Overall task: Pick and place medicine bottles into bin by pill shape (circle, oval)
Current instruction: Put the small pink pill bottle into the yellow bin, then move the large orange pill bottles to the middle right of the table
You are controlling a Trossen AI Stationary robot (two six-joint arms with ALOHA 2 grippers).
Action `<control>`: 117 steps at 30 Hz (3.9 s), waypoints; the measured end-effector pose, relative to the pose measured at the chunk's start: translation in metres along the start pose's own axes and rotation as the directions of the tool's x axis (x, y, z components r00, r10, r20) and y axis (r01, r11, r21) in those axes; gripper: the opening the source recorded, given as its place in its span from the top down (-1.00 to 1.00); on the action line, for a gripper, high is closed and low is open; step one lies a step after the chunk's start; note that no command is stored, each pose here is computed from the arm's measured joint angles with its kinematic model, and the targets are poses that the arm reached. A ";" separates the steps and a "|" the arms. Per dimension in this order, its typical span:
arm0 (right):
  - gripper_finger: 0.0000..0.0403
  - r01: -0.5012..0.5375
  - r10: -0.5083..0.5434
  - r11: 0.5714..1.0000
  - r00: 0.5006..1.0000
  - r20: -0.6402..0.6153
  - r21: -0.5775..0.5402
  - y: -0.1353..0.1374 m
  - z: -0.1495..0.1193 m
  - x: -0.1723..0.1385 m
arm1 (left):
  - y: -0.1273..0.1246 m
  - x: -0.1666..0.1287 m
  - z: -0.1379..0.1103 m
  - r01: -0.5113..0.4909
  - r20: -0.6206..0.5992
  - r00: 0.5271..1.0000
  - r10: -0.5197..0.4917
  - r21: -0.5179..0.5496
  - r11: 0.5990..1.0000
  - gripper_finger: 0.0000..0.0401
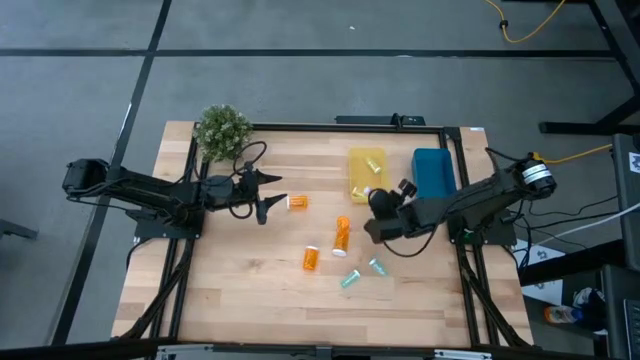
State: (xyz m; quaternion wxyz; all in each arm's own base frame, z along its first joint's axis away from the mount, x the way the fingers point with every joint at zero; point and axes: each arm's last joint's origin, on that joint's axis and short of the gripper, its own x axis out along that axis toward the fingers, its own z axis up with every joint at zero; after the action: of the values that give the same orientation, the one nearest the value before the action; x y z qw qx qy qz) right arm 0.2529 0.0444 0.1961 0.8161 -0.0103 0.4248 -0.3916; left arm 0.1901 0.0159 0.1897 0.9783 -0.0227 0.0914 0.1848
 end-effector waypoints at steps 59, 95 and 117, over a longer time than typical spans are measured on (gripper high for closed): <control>0.12 0.026 -0.025 0.911 1.000 -0.007 0.411 -0.038 0.041 0.049 | 0.000 0.000 -0.003 -0.002 -0.027 1.000 0.002 0.014 1.000 -0.27; 0.12 0.000 -0.036 0.932 0.995 0.091 0.363 -0.035 0.052 0.049 | -0.017 0.083 -0.010 -0.300 -0.617 0.724 0.309 0.121 0.946 -0.27; 0.12 -0.002 -0.033 0.934 0.995 0.091 0.358 -0.035 0.051 0.048 | -0.003 0.091 -0.015 -0.391 -0.694 0.668 0.268 -0.022 0.920 -0.27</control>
State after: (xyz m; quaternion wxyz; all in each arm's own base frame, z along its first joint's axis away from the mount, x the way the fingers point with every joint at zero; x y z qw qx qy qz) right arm 0.2829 -0.0273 0.2082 0.8208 0.1161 0.3069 -0.4676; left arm 0.2719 0.0447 0.1579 0.8208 -0.1542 0.4286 0.3447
